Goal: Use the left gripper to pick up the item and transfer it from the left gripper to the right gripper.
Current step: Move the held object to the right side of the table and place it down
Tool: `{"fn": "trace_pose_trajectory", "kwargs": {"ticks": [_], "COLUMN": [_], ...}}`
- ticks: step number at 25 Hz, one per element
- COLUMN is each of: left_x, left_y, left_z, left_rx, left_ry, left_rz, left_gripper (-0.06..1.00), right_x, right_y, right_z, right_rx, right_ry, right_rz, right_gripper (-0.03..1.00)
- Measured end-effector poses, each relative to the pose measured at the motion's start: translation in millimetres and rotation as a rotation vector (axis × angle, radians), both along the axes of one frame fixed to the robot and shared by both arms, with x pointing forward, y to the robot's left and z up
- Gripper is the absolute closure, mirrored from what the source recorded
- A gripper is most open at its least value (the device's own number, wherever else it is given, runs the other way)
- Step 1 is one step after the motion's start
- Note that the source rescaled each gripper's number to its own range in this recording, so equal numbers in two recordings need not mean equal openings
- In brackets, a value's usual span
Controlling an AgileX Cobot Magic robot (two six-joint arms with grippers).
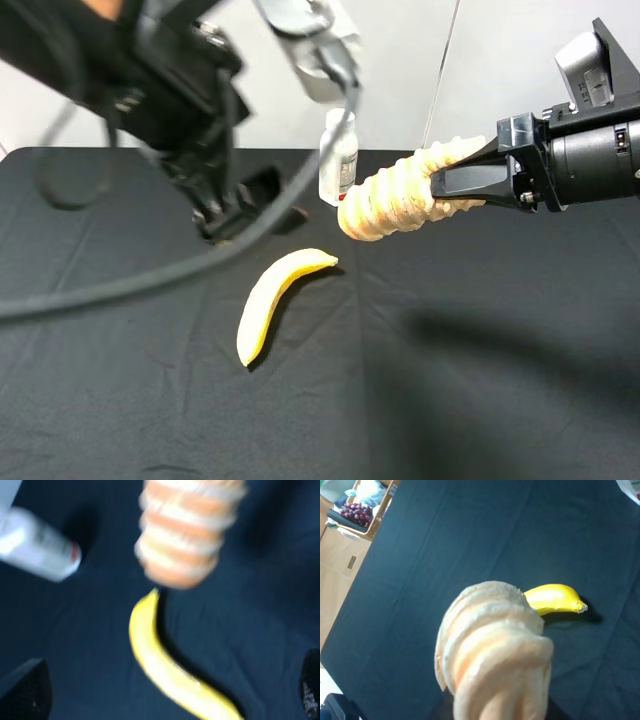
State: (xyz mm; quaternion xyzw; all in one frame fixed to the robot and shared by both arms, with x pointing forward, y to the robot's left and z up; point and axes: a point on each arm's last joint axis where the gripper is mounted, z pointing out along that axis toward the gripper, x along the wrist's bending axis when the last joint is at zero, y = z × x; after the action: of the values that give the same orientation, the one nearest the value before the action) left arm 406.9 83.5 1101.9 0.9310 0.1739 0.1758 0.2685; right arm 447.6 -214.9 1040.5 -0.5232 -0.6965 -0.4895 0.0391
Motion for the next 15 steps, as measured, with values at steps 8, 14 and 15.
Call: {"fn": "trace_pose_trajectory", "kwargs": {"ticks": [8, 14, 15], "left_x": [-22, -45, -50], "left_y": [54, 90, 96], "left_z": [26, 45, 48], "left_rx": [0.042, 0.021, 0.004], "left_ry": [0.089, 0.095, 0.087], "left_rz": [0.352, 0.429, 0.429], "left_gripper": [-0.06, -0.06, -0.06], "right_x": [0, -1, -1], "right_y": [0, 0, 0], "right_z": [0, 0, -1], "right_rx": [-0.003, -0.004, -0.004], "right_ry": [0.002, 0.005, 0.007], "right_rz": [0.001, 0.012, 0.017], "right_gripper": [0.95, 0.95, 0.95]}}
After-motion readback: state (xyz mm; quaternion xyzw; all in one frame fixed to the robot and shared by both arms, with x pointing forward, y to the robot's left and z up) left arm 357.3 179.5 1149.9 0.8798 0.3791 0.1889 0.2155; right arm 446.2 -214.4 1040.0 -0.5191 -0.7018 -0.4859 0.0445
